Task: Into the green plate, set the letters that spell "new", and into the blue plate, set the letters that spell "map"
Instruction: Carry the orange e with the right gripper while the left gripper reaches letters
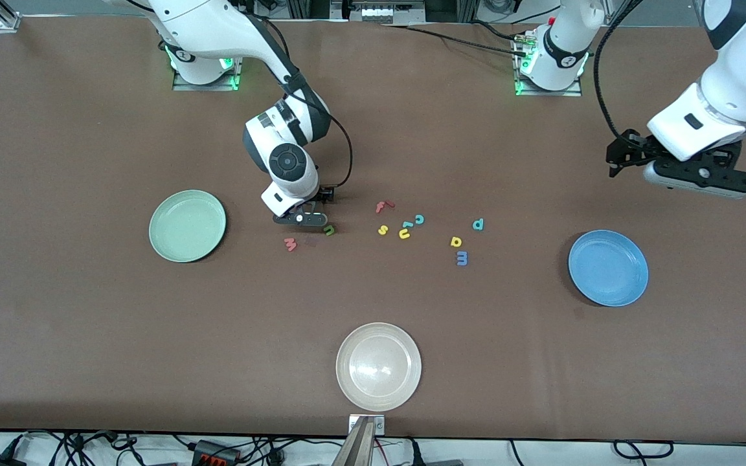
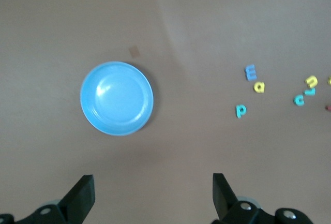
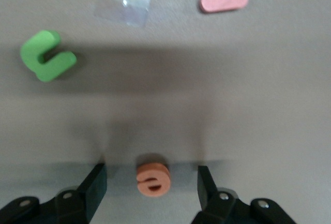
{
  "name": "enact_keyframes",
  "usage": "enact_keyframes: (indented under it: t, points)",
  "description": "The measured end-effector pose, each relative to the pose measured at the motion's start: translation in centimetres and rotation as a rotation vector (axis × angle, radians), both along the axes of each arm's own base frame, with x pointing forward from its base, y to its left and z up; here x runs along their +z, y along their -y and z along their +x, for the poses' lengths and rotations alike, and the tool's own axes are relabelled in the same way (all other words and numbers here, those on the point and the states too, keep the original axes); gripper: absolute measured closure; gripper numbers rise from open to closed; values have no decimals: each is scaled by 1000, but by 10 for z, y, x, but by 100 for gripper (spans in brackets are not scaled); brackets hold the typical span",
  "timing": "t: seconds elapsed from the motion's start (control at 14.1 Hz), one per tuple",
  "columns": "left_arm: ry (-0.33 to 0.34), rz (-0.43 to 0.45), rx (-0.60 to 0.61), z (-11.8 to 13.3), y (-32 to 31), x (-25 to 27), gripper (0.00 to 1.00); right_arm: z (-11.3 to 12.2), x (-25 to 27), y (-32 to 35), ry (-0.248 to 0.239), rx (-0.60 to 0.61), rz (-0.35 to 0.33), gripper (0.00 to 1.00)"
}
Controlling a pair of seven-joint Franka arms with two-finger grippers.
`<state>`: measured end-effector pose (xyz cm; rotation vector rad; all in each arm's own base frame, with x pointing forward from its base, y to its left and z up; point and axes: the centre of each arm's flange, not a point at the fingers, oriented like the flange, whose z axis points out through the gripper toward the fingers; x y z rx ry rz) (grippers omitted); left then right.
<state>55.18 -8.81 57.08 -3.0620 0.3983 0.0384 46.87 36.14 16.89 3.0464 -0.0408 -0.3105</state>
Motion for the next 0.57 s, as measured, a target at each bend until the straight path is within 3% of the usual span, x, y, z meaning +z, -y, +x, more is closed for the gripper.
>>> enact_keyframes:
  t: [0.14, 0.28, 0.57]
  points:
    - [-36, 5, -33, -3, 19, -10, 0, -2, 3, 1, -17, -2, -12, 25]
    - [-55, 5, -44, 1, 26, -22, 0, -2, 4, 1, -19, -4, -13, 40]
    - [-45, -13, -54, 26, 43, -62, 0, 1, 5, 1, -1, -8, -4, 40]
